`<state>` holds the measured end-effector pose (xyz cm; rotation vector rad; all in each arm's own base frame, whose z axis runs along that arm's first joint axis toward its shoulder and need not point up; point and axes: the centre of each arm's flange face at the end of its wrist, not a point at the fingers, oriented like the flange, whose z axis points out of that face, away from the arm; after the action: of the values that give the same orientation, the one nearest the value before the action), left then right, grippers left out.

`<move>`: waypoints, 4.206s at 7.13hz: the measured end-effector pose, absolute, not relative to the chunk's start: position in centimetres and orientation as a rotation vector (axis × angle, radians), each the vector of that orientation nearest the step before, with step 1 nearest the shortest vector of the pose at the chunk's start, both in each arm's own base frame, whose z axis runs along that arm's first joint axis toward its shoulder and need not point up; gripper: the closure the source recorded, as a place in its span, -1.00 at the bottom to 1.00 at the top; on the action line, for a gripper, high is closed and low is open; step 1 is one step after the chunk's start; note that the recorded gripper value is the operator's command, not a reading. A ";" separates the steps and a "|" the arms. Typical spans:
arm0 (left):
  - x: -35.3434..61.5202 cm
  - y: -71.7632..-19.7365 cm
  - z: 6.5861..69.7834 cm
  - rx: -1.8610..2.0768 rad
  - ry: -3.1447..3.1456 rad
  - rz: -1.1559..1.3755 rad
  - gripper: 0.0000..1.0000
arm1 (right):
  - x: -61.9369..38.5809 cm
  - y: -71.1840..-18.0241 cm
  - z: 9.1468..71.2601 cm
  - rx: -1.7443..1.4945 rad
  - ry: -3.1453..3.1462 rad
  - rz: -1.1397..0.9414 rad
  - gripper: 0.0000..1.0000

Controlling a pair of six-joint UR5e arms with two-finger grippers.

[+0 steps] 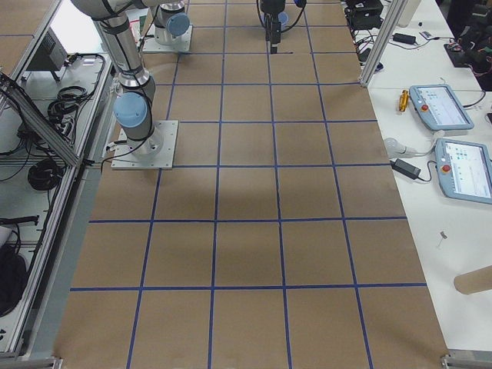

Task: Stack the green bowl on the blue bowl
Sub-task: 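Lift the mint-green bowl and carry it toward the pale blue bowl, then lower the mint-green bowl into the pale blue bowl and release, then raise the open left gripper up away from the stacked bowls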

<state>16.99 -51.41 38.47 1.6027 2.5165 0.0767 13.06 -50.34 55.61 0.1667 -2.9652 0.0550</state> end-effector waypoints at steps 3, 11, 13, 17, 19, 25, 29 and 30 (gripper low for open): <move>8.5 -54.3 35.9 1.507 2.622 0.071 1.00 | 13.0 -50.3 55.6 0.166 -2.965 0.055 -1.00; 2.2 -55.9 28.5 1.447 2.740 0.188 -0.70 | 13.0 -50.3 55.6 0.166 -2.965 0.055 -1.00; 1.7 -55.8 29.6 1.424 2.739 0.172 -0.70 | 13.0 -50.4 55.6 0.165 -2.965 0.055 -1.00; -6.6 -54.0 38.2 0.940 2.915 0.077 -0.92 | 13.1 -50.3 55.6 0.167 -2.965 0.055 -1.00; -9.2 -52.8 42.6 0.686 3.074 0.086 -1.00 | 13.1 -50.3 55.6 0.167 -2.965 0.055 -1.00; -14.4 -47.9 48.9 0.258 3.138 0.063 -1.00 | 13.1 -50.3 55.6 0.167 -2.965 0.055 -1.00; -15.5 -47.2 49.0 0.267 3.131 0.058 -1.00 | 13.1 -50.3 55.6 0.167 -2.965 0.055 -1.00; -15.5 -47.2 49.0 0.266 3.131 0.059 -1.00 | 13.0 -50.3 55.6 0.166 -2.965 0.055 -1.00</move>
<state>-15.52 -47.20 48.98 0.2664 3.1307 0.0588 13.03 -50.34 55.61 0.1658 -2.9653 0.0548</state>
